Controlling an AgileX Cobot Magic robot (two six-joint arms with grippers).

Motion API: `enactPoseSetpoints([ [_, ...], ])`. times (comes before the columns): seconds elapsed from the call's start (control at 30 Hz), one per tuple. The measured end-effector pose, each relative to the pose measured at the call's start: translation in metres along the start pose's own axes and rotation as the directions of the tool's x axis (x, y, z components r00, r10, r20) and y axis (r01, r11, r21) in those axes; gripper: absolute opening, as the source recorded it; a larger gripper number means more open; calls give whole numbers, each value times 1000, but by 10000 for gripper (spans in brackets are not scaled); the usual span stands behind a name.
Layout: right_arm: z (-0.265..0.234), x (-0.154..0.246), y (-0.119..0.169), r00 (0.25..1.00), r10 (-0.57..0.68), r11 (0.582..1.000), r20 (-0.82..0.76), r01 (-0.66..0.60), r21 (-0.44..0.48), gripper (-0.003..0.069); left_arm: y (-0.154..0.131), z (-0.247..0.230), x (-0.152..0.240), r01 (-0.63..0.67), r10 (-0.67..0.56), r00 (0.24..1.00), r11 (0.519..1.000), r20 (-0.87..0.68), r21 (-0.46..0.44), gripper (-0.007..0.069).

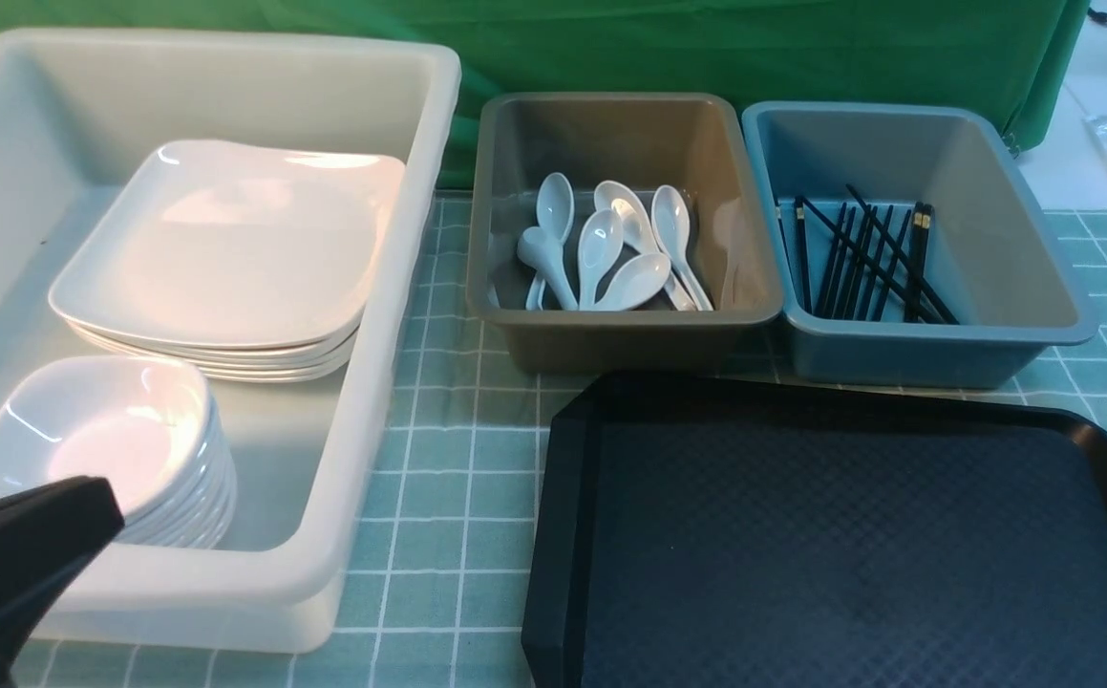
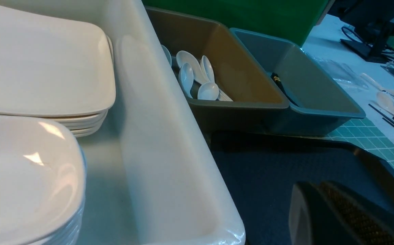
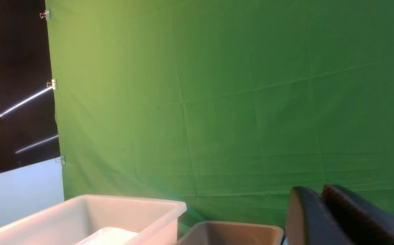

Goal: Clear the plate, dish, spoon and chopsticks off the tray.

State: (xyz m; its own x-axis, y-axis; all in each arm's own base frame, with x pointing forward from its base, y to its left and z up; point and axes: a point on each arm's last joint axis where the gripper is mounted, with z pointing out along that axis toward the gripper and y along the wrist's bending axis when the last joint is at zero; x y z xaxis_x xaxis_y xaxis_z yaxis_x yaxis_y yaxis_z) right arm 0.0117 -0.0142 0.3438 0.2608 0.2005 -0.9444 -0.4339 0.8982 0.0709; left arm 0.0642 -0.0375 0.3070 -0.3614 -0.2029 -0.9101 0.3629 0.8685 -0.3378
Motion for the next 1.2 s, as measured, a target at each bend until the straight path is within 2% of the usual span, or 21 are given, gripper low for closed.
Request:
enactPoseSetpoints([
  [0.5, 0, 0, 0, 1000, 9, 1000, 0, -9, 0, 143, 0, 0, 0, 0, 0, 1000, 1000, 0, 0, 10],
  [0.73, 0, 0, 0, 1000, 9, 1000, 1, -9, 0, 158, 4, -3, -3, -68, 72, 994, 997, 88, -41, 10],
  [0.8, 0, 0, 0, 1000, 9, 1000, 1, -9, 0, 162, 7, -6, -1, -91, 100, 985, 994, 141, -66, 11],
  [0.93, 0, 0, 0, 1000, 10, 1000, 1, -10, 0, 171, 26, -11, 23, -138, 193, 947, 966, 257, -217, 11],
  [1.07, 0, 0, 0, 1000, 10, 1000, 1, -10, 0, 178, 50, -3, 67, -134, 224, 949, 923, 221, -360, 11],
  [1.2, 0, 0, 0, 1000, 10, 1000, 1, -10, 0, 181, 65, 4, 98, -143, 224, 963, 895, 150, -422, 11],
])
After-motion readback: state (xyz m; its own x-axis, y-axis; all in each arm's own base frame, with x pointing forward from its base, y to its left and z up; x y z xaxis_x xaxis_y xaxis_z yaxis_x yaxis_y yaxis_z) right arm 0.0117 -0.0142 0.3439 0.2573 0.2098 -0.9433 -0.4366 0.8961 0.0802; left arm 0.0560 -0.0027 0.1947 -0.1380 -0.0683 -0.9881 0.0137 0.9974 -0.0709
